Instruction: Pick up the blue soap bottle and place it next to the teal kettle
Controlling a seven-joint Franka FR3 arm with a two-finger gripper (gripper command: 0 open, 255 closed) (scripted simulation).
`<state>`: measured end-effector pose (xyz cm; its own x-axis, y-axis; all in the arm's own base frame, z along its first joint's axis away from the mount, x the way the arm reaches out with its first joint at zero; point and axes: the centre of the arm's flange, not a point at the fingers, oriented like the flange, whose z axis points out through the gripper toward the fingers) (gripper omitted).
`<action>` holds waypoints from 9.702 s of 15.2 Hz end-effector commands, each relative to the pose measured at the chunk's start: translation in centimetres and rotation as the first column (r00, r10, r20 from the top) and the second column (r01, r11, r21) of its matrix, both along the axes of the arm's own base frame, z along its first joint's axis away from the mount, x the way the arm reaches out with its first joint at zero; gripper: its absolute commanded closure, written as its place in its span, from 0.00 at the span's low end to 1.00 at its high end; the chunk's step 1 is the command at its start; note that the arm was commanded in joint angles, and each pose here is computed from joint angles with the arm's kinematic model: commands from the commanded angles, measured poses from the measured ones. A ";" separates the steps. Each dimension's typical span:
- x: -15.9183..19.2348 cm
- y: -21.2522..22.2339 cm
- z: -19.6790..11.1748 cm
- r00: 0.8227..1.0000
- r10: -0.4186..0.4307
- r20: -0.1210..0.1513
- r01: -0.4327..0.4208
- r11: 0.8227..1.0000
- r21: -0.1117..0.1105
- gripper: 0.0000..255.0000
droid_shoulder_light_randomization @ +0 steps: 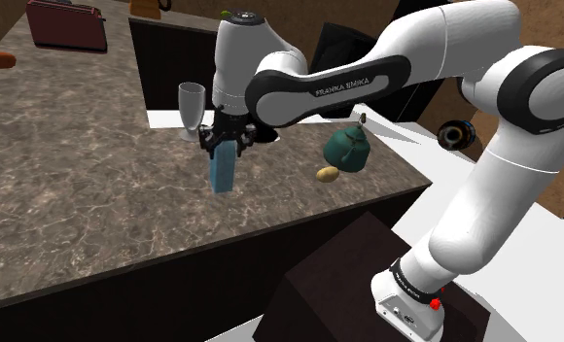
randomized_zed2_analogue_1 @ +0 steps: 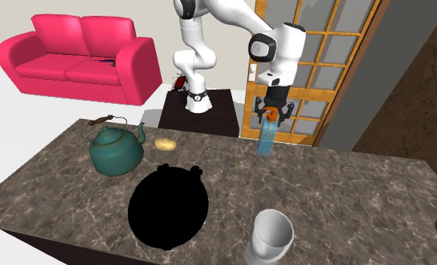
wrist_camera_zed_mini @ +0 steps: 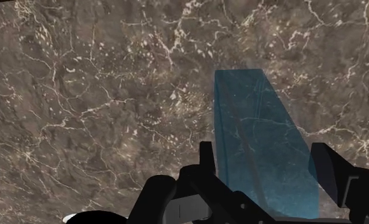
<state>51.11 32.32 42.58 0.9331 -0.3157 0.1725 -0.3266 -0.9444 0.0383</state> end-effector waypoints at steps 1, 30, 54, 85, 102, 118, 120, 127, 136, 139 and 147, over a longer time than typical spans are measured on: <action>0.1 0.0 1.1 1.000 0.000 0.000 0.000 1.000 0.000 1.00; 0.1 0.0 16.4 1.000 0.000 0.000 0.000 1.000 0.000 1.00; -3.5 -11.4 23.9 1.000 0.000 0.000 0.000 1.000 0.000 1.00; -15.7 -50.4 23.9 1.000 0.000 0.000 0.000 1.000 0.000 1.00; -22.5 -71.8 24.0 1.000 0.000 0.000 0.000 1.000 0.000 1.00; -25.0 -79.7 18.7 1.000 0.000 0.000 0.000 1.000 0.000 1.00; -25.0 -79.7 17.6 1.000 0.000 0.000 0.000 1.000 0.000 1.00; -25.0 -79.7 13.9 1.000 0.000 0.000 0.000 1.000 0.000 1.00; -25.0 -79.7 9.2 1.000 0.000 0.000 0.000 1.000 0.000 1.00; -25.0 -79.7 7.6 1.000 0.000 0.000 0.000 1.000 0.000 1.00; -25.0 -79.7 3.4 1.000 0.000 0.000 0.000 1.000 0.000 1.00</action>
